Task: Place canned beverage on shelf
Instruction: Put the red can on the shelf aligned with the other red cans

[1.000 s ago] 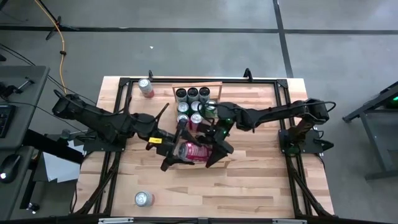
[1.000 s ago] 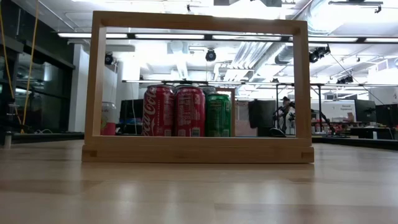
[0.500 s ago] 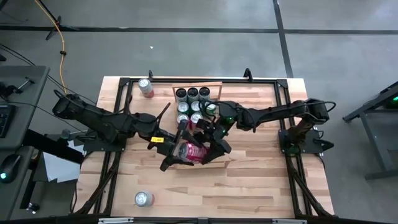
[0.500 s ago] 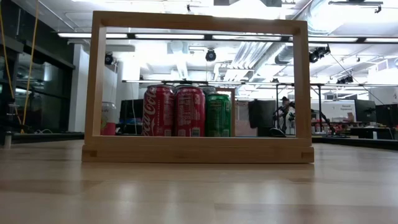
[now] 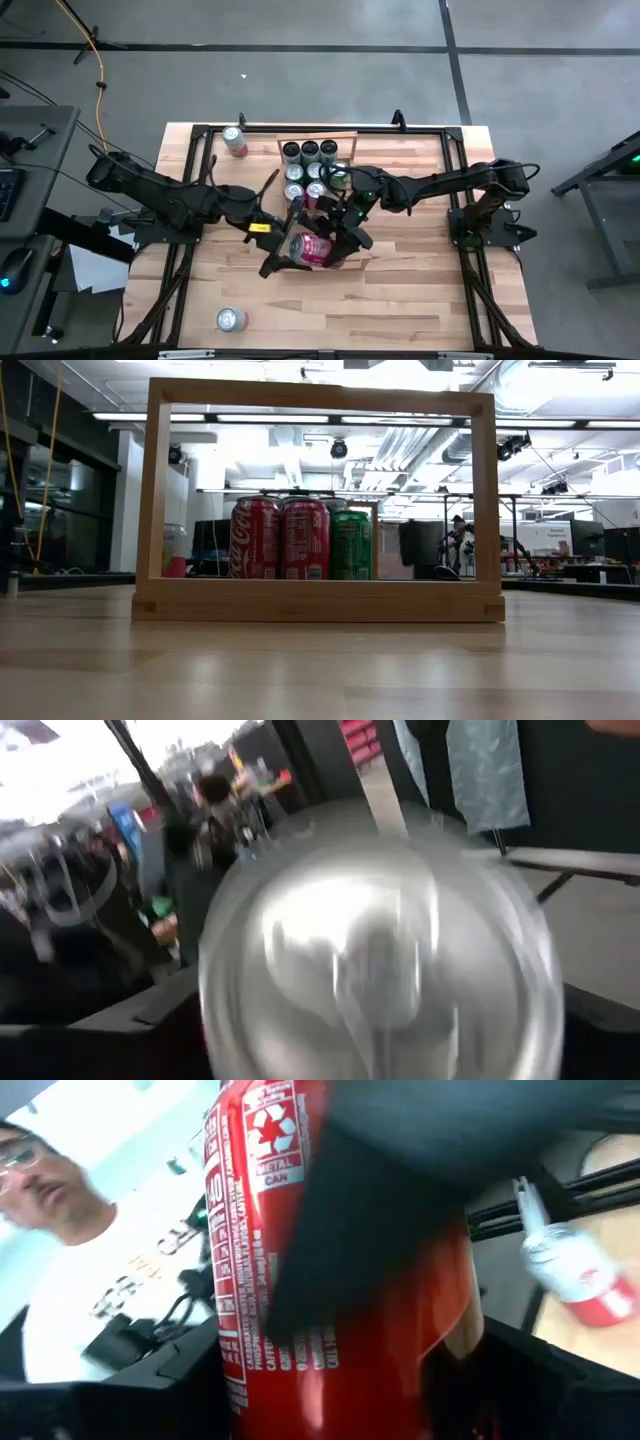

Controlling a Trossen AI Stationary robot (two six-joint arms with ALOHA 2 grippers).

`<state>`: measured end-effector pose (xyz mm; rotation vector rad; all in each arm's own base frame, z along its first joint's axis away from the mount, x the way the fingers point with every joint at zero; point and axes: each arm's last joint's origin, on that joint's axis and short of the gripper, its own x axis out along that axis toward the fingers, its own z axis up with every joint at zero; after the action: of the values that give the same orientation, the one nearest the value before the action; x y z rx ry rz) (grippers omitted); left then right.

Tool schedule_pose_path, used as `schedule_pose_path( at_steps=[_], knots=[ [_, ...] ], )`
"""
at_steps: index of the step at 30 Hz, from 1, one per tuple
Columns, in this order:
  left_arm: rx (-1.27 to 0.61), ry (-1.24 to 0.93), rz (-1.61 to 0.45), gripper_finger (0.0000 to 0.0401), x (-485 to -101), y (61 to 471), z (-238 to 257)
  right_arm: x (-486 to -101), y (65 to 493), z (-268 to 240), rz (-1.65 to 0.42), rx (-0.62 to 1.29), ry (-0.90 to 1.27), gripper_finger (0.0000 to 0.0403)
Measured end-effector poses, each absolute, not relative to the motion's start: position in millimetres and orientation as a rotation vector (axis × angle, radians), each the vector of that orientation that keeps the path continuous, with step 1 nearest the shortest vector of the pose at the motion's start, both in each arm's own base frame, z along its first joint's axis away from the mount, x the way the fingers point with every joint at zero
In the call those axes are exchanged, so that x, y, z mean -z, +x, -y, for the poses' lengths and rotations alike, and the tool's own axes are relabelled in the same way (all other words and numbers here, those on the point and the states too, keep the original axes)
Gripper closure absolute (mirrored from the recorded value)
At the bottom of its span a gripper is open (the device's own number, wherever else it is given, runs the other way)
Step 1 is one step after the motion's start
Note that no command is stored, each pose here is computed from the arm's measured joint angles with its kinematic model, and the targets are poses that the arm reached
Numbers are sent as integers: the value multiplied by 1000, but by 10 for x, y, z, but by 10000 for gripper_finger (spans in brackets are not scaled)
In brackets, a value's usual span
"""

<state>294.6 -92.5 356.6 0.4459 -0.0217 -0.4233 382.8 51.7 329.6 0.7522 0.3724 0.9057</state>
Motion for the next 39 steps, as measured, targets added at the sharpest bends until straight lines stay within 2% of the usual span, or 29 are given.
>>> schedule_pose_path(
  at_steps=[5, 12, 18, 22, 28, 34, 37, 39],
  knots=[
    [383, 400, -47, 19, -3517, 2944, 908, -3319, 3816, -440, -383, -942, 745, 109],
    [301, 269, -158, 13, -3580, 2758, 821, -3280, 3788, -289, -460, -960, 757, 109],
    [172, 135, -374, 12, -3596, 2364, 656, -3180, 3661, -179, -582, -899, 715, 109],
    [60, 40, -389, 12, -3540, 2102, 561, -3152, 3464, -24, -656, -730, 634, 109],
    [-110, -99, -227, 11, -3293, 1883, 449, -3200, 2989, 243, -808, -345, 444, 109],
    [-217, -265, 3, 11, -2932, 1867, 408, -3089, 2596, 320, -675, -113, 477, 109],
    [-266, -313, 103, 11, -2833, 1907, 404, -2892, 2484, 298, -484, -13, 581, 109],
    [-309, -311, 147, 11, -2792, 1942, 401, -2795, 2485, 264, -281, 29, 643, 109]
  ],
)
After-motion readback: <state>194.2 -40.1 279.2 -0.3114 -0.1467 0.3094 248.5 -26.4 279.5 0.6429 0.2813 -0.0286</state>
